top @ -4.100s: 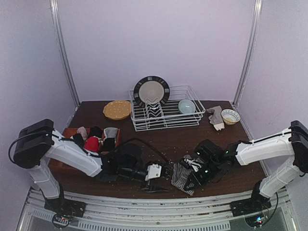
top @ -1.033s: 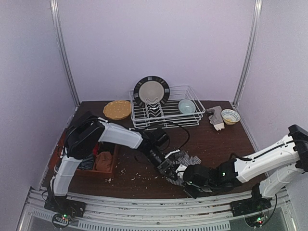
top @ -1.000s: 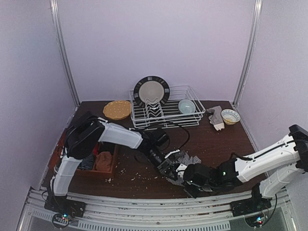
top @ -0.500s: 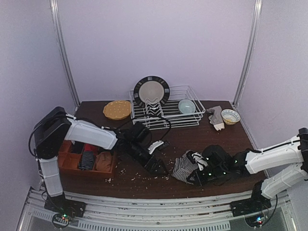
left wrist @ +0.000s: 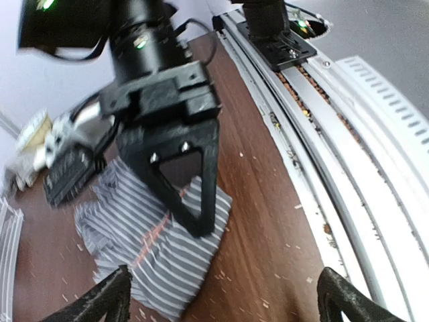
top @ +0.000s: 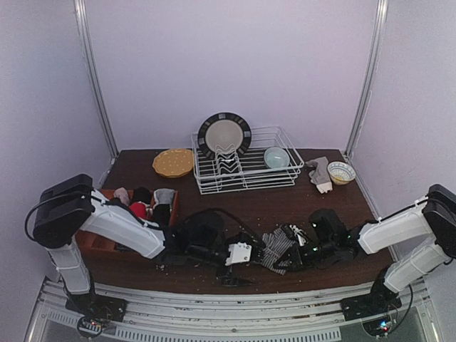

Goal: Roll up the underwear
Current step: Roll the underwear at the center of the board.

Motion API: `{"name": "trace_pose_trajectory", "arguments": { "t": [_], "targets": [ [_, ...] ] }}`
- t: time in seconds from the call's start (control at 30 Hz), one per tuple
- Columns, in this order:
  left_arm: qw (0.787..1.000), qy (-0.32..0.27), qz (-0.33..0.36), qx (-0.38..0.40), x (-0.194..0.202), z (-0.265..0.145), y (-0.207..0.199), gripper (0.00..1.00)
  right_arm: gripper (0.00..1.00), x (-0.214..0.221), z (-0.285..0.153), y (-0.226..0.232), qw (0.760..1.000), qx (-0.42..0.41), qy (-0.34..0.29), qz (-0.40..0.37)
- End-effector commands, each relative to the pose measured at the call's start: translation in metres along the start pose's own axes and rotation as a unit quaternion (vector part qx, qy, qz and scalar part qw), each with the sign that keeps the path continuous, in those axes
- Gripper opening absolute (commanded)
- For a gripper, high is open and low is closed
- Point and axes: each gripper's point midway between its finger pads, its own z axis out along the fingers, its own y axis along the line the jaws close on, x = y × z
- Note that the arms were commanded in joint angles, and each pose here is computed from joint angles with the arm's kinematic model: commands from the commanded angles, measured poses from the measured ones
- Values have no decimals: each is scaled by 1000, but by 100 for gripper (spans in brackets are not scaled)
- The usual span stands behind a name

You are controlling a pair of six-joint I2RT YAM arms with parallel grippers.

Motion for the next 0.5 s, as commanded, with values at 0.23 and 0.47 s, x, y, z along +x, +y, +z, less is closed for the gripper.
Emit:
{"name": "trace_pose_trajectory", "arguments": {
  "t": [0.23,0.47],
  "targets": [
    [982,35,187,15,12,43,13,71,0,23,-5,-13,995,-9,56,81],
    [976,74,204,27,31,55,17,57,0,25,-6,-12,994,-20,56,93]
  ]
}}
